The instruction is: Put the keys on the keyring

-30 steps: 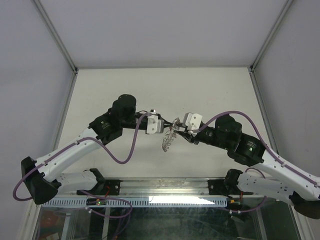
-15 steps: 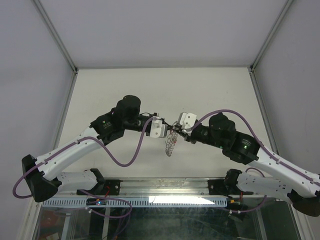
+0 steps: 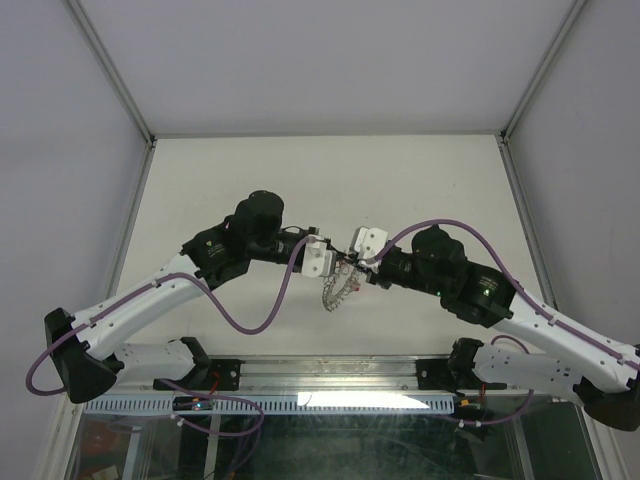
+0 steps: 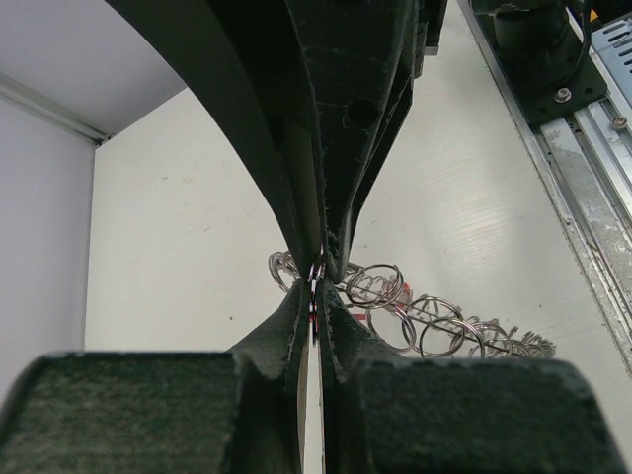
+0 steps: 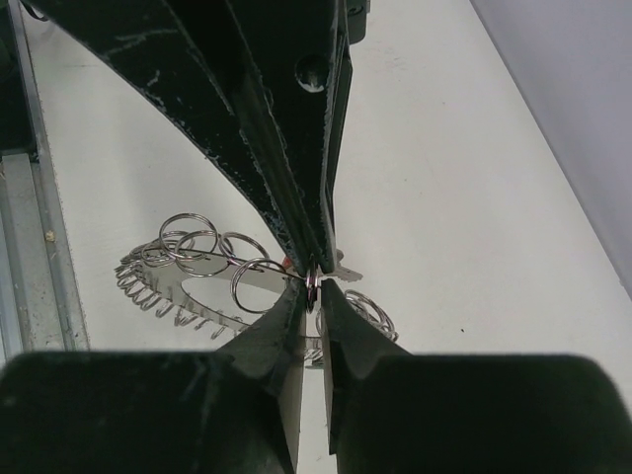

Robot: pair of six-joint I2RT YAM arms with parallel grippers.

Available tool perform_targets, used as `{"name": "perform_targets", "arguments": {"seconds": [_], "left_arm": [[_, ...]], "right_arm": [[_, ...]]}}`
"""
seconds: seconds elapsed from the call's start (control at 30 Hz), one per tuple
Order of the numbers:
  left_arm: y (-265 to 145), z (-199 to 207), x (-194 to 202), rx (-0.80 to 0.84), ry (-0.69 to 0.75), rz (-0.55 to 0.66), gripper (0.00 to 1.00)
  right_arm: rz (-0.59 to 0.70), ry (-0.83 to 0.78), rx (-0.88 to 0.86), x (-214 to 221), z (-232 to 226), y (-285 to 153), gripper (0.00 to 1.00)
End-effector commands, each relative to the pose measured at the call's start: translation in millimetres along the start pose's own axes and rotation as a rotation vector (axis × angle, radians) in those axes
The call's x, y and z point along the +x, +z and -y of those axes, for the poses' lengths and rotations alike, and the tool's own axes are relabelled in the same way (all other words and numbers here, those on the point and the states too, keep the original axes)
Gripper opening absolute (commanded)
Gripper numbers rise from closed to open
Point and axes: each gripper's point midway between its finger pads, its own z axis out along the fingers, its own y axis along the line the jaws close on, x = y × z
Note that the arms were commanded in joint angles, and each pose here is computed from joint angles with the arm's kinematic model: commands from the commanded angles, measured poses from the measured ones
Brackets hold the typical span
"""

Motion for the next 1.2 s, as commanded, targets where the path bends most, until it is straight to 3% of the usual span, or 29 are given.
{"name": "perform_targets", "arguments": {"seconds": [0.0,0.17,0.27,0.43,0.57,0.9,1.17], "left_arm": [[-6,-16,-39,-0.030,0.105,0.095,0.00],[-5,-14,-41,-0.020,0.110,0.102,0.00],[-7,-13,-44,-0.021,0.115,0.110,0.00],[-16,-11,-52,-0.065,0.126,0.160,0.27],[-23,-6,-62,-0.091,0.138,0.222,0.35],[-27,-3,-67,-0.121,0.122,0.278,0.36],[-22,-9,-65,-0.133,0.123,0.276,0.30]], "right_arm": [[0.072,-0.018,0.036,-28,12,-4,0.12],[0.082,-0.021,0.031,-30,12,-3,0.00],[0.094,-0.025,0.033,-32,12,-4,0.00],[0.136,-0.042,0.051,-38,14,-15,0.00],[0.153,-0.059,0.055,-41,14,-25,0.00],[0.215,-0.082,0.034,-51,9,-38,0.00],[0.232,-0.088,0.010,-53,5,-37,0.00]]}}
